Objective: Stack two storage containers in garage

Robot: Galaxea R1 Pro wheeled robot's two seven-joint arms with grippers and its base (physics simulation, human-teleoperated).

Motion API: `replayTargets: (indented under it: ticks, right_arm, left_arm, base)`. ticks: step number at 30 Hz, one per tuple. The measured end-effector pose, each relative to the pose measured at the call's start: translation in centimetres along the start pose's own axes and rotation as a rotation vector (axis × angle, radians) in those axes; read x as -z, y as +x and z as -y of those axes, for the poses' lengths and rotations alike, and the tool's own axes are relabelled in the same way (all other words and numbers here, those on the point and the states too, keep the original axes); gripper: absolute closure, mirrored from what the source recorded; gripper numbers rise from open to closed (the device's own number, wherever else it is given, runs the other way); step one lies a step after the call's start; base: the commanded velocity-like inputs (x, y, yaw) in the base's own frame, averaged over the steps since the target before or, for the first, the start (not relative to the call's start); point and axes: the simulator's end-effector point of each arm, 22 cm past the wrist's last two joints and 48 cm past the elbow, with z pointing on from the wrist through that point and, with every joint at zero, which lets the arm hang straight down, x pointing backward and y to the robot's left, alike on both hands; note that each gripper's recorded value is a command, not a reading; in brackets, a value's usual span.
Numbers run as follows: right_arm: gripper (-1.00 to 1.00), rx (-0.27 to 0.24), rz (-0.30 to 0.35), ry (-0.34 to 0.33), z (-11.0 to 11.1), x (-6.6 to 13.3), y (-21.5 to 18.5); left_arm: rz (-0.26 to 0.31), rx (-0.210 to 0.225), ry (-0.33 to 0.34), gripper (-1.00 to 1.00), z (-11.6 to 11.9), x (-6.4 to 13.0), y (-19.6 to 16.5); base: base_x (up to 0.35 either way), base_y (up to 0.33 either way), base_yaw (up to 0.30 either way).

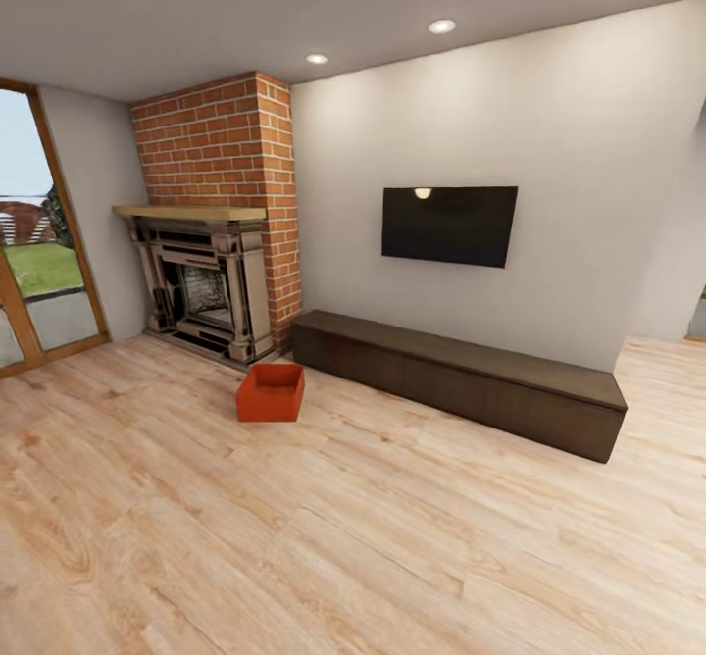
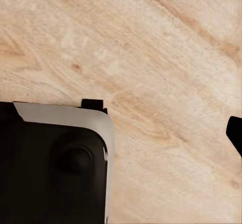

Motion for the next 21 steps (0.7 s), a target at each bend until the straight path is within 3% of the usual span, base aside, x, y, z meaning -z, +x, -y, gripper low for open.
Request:
replayTargets:
  ticks: [21]
  right_arm:
    - [-1.00,-0.001,0.000,0.002,0.07,0.00,-0.01]
  left_arm:
    - [-0.002,0.000,0.001,-1.00,0.03,0.00,0.04]
  base:
    - [0.322,0.000,0.263]
